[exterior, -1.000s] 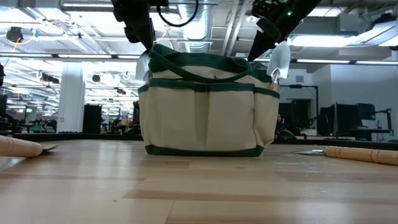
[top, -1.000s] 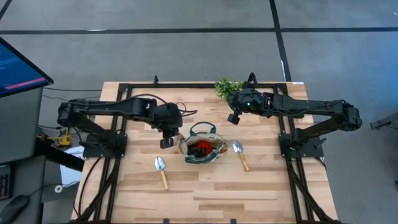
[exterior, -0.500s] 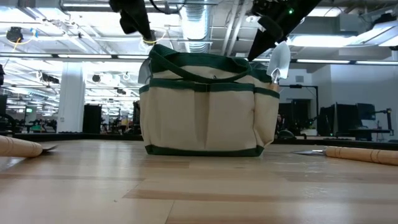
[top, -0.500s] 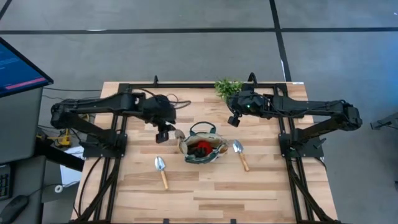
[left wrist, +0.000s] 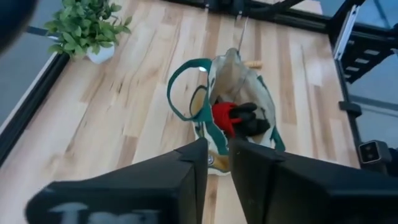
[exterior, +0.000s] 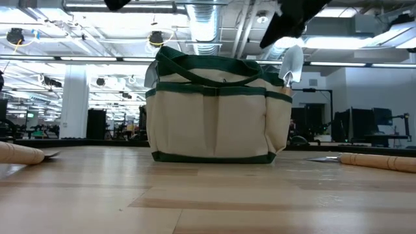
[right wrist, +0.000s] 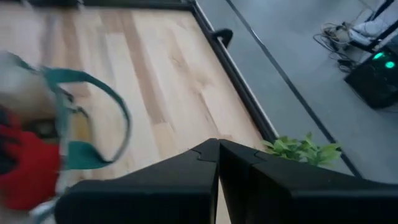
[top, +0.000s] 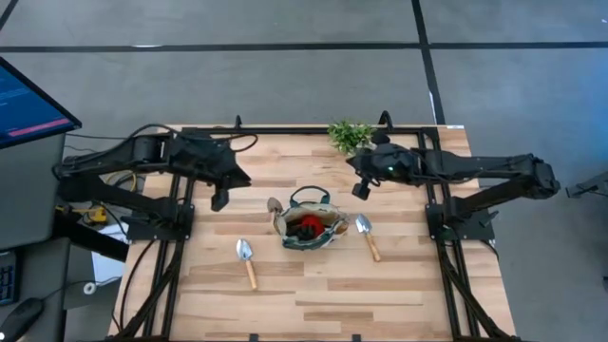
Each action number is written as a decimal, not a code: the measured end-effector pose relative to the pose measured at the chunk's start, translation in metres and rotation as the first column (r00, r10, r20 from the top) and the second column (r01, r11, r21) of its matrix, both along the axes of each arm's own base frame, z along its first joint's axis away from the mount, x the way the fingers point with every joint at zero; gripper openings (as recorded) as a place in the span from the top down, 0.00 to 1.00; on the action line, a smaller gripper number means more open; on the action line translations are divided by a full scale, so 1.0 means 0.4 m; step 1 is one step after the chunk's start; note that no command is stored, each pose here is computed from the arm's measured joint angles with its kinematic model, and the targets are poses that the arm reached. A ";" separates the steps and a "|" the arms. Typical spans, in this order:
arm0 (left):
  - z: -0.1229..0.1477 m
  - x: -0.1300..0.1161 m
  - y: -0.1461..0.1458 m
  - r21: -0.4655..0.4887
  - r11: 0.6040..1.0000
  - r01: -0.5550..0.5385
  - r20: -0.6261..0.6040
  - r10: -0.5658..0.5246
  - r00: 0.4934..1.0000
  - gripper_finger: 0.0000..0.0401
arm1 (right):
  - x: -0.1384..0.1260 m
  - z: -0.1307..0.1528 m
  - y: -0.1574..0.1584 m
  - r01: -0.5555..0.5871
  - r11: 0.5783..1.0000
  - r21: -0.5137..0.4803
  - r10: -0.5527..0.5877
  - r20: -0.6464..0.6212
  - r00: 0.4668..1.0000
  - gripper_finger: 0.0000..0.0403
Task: Pick & Place Garden tools in Gardening bag
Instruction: Put the brown trowel into the gardening bag
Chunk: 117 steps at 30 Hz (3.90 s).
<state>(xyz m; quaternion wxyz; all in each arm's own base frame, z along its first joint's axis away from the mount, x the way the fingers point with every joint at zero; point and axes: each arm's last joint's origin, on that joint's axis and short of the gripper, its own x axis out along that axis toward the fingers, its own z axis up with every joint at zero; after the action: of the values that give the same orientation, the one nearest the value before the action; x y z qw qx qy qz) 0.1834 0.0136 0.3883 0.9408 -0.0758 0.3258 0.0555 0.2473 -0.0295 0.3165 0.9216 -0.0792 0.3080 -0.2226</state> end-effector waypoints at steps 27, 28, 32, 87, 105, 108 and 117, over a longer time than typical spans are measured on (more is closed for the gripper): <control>0.016 0.025 0.000 0.168 0.983 0.073 0.079 -0.087 0.993 0.99 | -0.090 -0.032 0.157 0.093 0.945 0.313 -0.061 -0.112 0.992 1.00; 0.019 0.021 0.000 0.175 0.982 0.077 0.085 -0.093 0.992 0.99 | -0.094 -0.034 0.160 0.106 0.944 0.312 -0.071 -0.120 0.990 1.00; -0.022 0.009 -0.001 0.178 0.981 0.077 0.092 -0.094 0.991 0.99 | -0.104 -0.035 0.174 0.138 0.950 0.279 -0.109 -0.116 0.987 1.00; -0.242 -0.109 -0.019 0.164 0.971 0.177 0.377 -0.227 0.898 0.99 | -0.163 -0.182 0.213 0.160 0.775 0.611 -0.090 -0.143 0.986 1.00; -0.237 -0.108 -0.016 0.183 0.975 0.128 0.391 -0.192 0.900 0.99 | -0.164 -0.183 0.210 0.299 0.646 0.703 -0.283 -0.144 0.948 1.00; -0.237 -0.108 -0.016 0.183 0.975 0.128 0.391 -0.192 0.900 0.99 | -0.180 -0.199 0.229 0.373 0.607 0.702 -0.303 -0.229 0.925 1.00; -0.237 -0.108 -0.016 0.183 0.975 0.128 0.391 -0.192 0.900 0.99 | -0.150 -0.265 0.300 0.439 0.568 0.696 -0.219 -0.386 0.896 1.00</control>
<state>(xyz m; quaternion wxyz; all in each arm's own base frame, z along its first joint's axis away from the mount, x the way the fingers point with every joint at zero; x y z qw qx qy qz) 0.1404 0.0073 0.2933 0.9922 0.0139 0.1231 -0.0142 0.1872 0.0904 0.2105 0.7595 0.3513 0.4982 -0.2270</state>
